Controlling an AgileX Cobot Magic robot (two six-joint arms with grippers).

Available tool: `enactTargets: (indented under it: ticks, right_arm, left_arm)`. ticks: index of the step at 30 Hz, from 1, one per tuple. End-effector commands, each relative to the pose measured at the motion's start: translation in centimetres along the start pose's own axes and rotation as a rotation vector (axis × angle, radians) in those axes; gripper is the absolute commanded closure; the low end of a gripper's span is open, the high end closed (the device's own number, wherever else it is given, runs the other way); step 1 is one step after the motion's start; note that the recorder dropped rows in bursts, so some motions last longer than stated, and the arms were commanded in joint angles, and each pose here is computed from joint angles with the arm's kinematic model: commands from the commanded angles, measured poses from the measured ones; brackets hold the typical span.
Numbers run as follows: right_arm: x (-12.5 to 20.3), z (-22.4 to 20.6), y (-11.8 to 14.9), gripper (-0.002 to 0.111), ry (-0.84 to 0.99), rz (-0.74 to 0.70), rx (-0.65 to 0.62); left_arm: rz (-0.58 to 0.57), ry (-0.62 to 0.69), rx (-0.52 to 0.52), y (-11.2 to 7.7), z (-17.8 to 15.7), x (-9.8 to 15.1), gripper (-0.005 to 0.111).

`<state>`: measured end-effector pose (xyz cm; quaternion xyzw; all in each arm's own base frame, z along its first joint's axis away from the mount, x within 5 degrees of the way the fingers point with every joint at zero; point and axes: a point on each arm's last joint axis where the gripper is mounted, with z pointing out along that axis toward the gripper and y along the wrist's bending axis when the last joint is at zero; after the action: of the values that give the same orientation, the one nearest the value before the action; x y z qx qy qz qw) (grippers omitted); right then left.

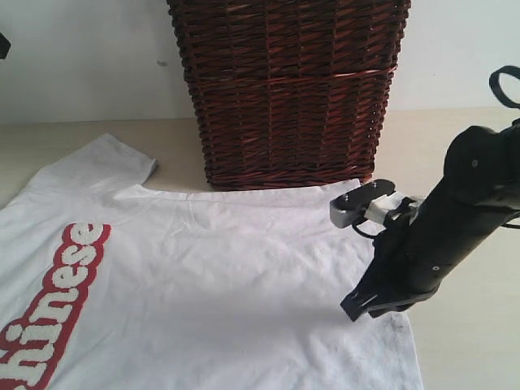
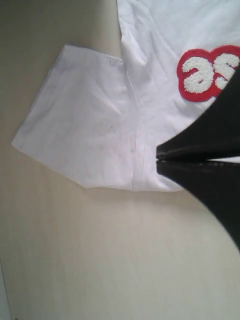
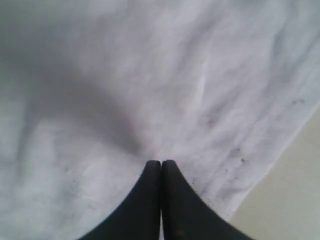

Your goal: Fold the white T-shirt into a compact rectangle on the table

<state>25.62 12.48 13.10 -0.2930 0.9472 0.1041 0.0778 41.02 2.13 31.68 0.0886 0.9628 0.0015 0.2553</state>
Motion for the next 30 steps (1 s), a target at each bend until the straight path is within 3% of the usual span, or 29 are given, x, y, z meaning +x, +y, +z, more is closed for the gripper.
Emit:
enactTargets:
  ticks: [1,12,17,25,30]
  right_arm:
    - [-0.2,1.5,-0.1,0.108,-0.021,0.028,0.035]
    - [0.7,1.9,-3.1,0.108,0.064,0.145,0.354]
    - [0.8,1.8,-3.7,0.108,0.065,0.151,0.389]
    - [0.9,0.9,-7.1,0.108,-0.041,0.304,0.459]
    - [0.9,0.6,-8.4,0.108,-0.099,0.324,0.454]
  left_arm:
    - [-0.02,-0.003,0.031,-0.2,0.5,0.0,0.107]
    - [-0.035,-0.007,0.054,-0.4,0.5,-0.1,0.107]
    - [-0.03,0.007,0.063,-0.5,0.5,0.1,0.107]
    - [0.165,0.064,0.314,-3.1,0.1,0.7,0.106]
    - [0.298,0.12,0.332,-5.9,0.6,1.1,0.089]
